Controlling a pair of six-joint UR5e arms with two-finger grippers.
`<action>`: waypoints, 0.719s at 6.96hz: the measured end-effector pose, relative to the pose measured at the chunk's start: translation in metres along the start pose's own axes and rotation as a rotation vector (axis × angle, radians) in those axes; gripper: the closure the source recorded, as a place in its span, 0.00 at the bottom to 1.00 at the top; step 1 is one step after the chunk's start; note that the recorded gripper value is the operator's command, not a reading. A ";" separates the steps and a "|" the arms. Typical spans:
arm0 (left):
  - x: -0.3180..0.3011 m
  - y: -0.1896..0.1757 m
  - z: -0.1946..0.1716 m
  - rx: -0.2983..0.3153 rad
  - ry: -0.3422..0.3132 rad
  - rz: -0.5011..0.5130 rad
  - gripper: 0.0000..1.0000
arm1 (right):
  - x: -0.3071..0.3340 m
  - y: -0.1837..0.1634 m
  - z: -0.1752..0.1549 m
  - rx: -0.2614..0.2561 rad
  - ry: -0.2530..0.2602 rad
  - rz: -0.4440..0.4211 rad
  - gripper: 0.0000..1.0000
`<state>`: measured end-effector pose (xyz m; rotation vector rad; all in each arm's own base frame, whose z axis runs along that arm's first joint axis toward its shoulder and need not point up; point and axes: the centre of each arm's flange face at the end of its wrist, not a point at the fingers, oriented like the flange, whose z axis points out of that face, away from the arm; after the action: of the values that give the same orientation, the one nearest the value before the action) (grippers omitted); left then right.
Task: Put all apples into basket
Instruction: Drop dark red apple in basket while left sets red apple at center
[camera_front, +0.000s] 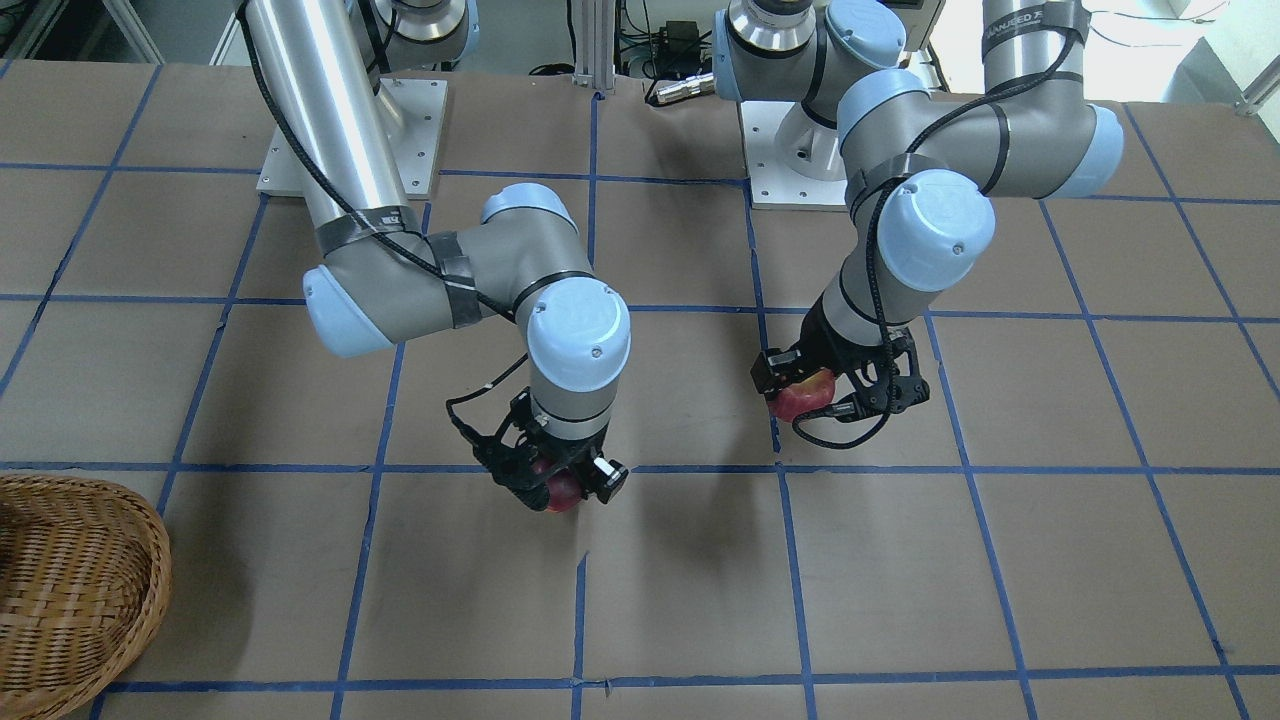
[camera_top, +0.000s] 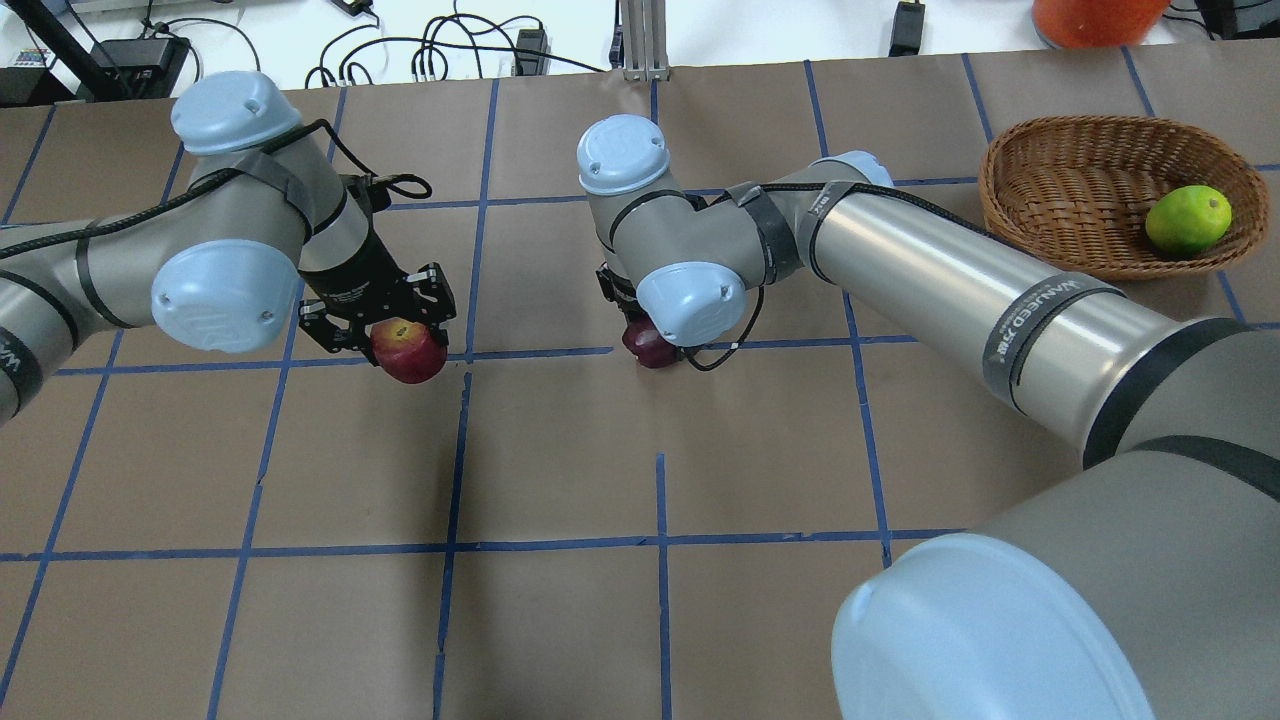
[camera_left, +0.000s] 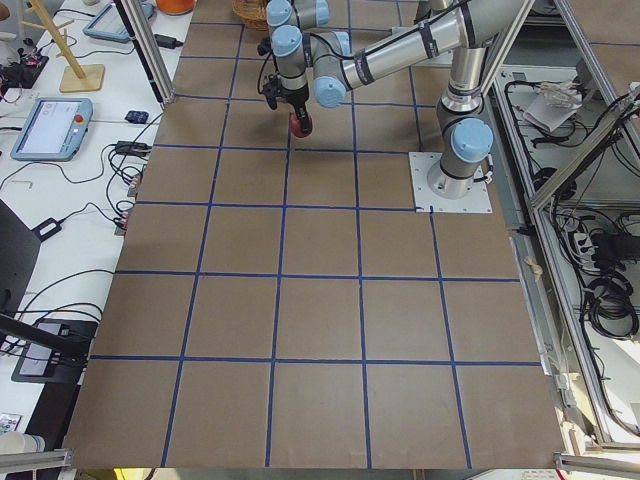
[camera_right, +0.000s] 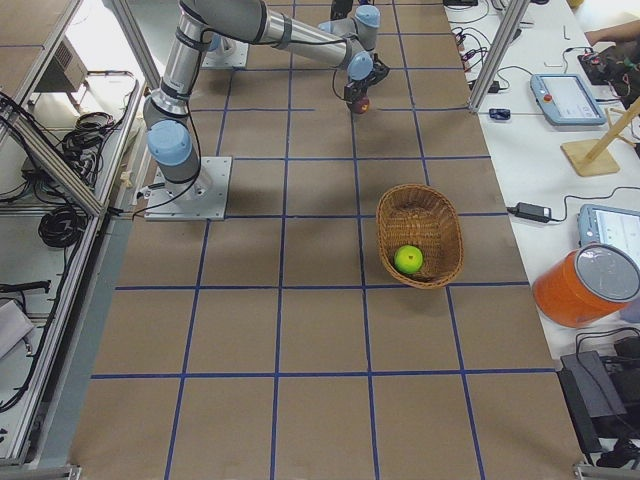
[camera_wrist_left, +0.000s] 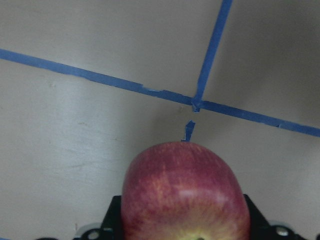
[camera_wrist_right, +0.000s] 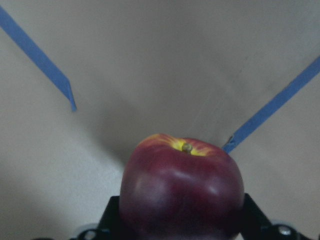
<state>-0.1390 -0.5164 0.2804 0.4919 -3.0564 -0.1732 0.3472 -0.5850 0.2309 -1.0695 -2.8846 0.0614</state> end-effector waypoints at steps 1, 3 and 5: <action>0.024 0.009 0.008 0.017 0.004 -0.045 0.62 | 0.020 -0.044 -0.023 0.027 -0.014 -0.017 1.00; 0.108 0.038 0.035 0.107 0.072 -0.171 0.60 | 0.096 -0.158 -0.064 0.055 -0.007 -0.123 1.00; 0.170 0.057 0.077 0.124 0.153 -0.254 0.04 | 0.202 -0.266 -0.080 0.048 0.013 -0.282 1.00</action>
<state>-0.3224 -0.5078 0.2144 0.8589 -2.8576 0.0457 0.0278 -0.6541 0.3356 -0.6439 -2.9723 0.1080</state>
